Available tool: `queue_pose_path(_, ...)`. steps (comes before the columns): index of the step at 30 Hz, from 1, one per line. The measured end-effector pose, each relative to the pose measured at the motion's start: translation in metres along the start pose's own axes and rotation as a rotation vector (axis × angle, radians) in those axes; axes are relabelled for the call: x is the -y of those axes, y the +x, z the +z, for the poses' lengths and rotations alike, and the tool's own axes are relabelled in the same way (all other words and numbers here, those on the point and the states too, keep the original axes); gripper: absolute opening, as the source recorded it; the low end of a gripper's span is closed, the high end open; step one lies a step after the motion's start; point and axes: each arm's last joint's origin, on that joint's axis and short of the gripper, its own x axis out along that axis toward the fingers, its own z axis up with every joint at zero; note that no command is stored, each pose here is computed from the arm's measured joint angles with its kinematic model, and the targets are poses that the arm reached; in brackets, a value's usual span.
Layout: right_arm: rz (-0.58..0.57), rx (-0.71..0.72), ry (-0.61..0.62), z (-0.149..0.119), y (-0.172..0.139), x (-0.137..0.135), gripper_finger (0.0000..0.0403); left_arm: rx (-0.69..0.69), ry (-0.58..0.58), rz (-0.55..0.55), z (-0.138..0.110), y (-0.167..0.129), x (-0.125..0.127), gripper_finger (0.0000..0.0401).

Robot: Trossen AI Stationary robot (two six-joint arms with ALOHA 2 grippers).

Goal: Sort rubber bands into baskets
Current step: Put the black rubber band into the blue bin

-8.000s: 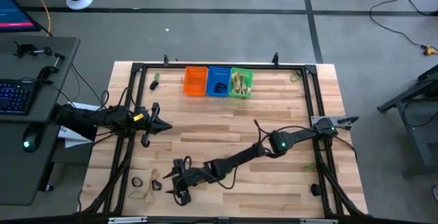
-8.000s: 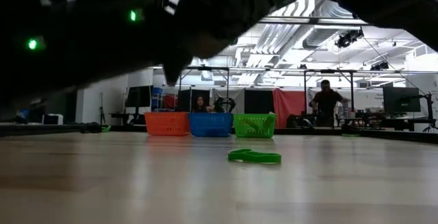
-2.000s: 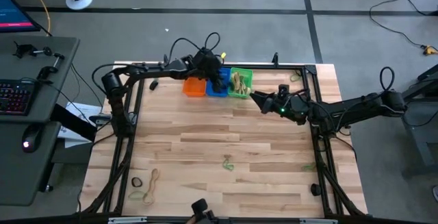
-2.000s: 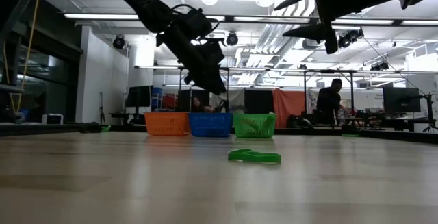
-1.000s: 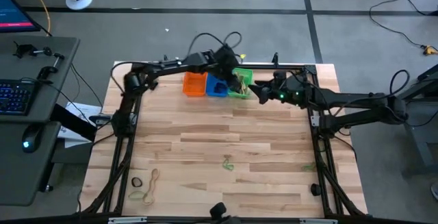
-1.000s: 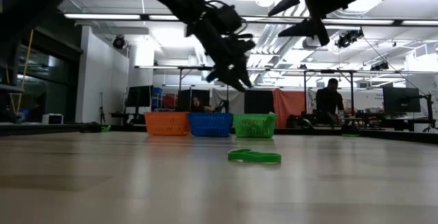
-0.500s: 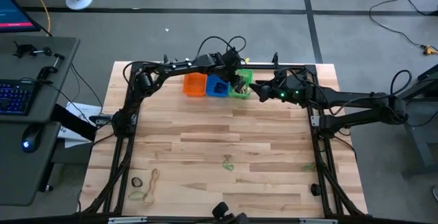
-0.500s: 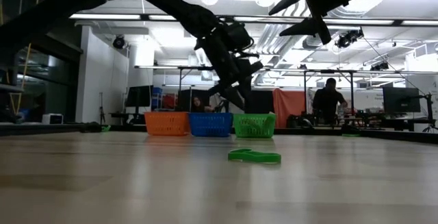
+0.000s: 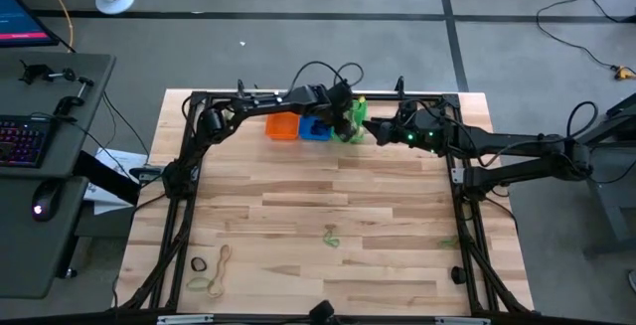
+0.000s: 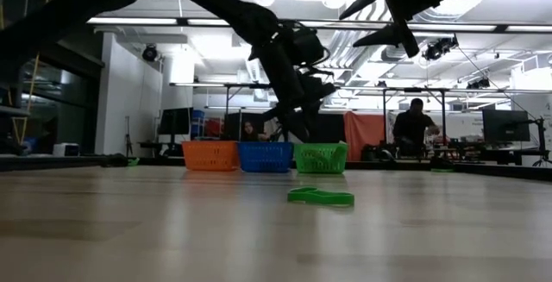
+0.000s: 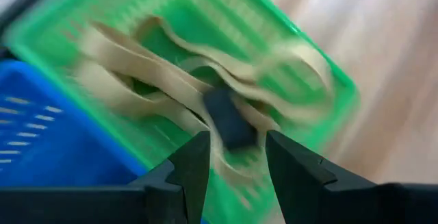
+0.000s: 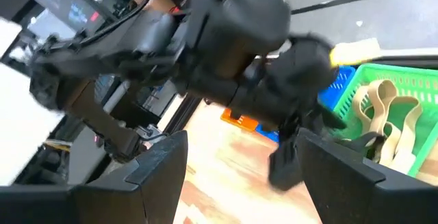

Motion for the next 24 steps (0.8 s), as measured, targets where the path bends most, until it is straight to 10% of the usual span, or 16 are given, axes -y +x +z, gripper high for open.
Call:
queue_pose_path(8, -0.065, 0.038, 0.031, 0.018, 0.006, 0.004, 0.0259, -0.061, 0.044, 0.070, 0.005, -0.080, -0.043, 0.0122)
queue_pose_path(14, -0.296, -0.146, -0.042, 0.038, 0.043, 0.002, 0.0259, 0.142, -0.050, 0.070, 0.000, -0.180, -0.079, 0.0017)
queue_pose_path(24, -0.593, -0.505, -0.008, 0.045, 0.158, 0.034, 0.0259, 0.436, -0.177, -0.012, -0.093, -0.272, -0.077, 0.0000)
